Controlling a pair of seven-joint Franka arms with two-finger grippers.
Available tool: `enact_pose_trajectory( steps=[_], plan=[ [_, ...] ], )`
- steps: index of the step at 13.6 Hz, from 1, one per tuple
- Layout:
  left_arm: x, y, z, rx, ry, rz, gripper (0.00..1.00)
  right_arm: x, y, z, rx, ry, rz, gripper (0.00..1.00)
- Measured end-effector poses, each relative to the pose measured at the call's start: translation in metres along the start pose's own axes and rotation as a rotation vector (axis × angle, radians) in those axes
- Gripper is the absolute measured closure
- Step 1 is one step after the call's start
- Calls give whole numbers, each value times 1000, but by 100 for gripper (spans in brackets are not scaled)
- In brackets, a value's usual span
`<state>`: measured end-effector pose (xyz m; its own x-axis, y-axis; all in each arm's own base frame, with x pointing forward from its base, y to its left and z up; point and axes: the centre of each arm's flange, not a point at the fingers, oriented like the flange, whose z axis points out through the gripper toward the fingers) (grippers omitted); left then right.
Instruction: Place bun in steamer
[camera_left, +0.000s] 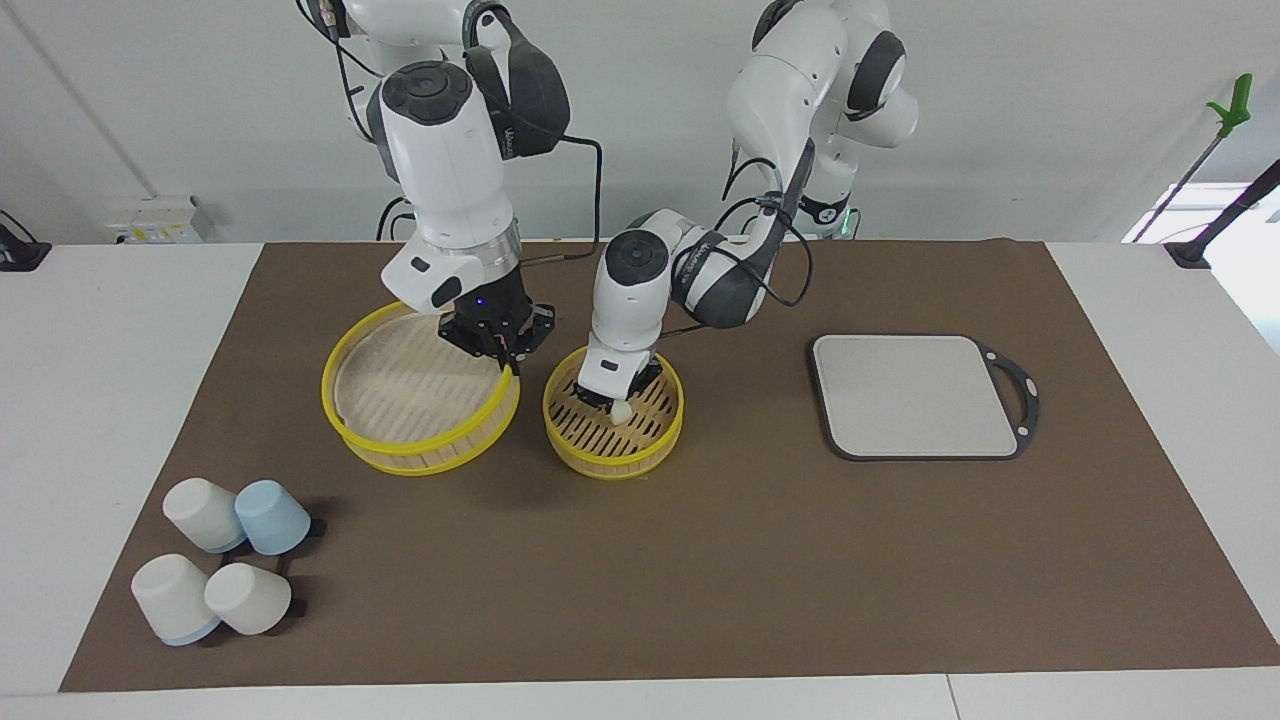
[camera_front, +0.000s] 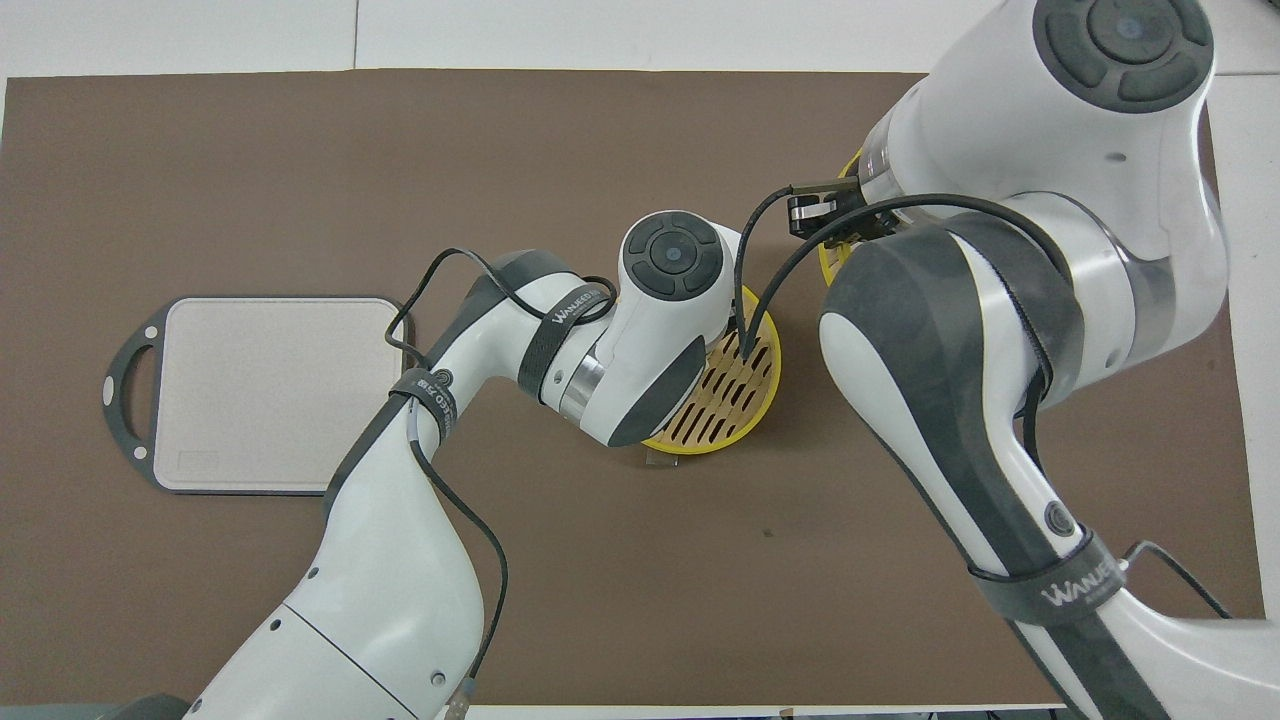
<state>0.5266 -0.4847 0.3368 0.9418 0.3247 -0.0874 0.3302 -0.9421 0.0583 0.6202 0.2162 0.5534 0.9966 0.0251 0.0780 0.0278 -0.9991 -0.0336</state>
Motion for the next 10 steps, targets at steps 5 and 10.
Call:
enact_pose_trajectory(
  steps=[5,10],
  plan=[
    [11,-10,-5,11,10,-28,30,0,2,0,0,0,3,92],
    [41,-49,-80,34,27,-107,0,1,2,-1,66,-15,27,92]
  ],
)
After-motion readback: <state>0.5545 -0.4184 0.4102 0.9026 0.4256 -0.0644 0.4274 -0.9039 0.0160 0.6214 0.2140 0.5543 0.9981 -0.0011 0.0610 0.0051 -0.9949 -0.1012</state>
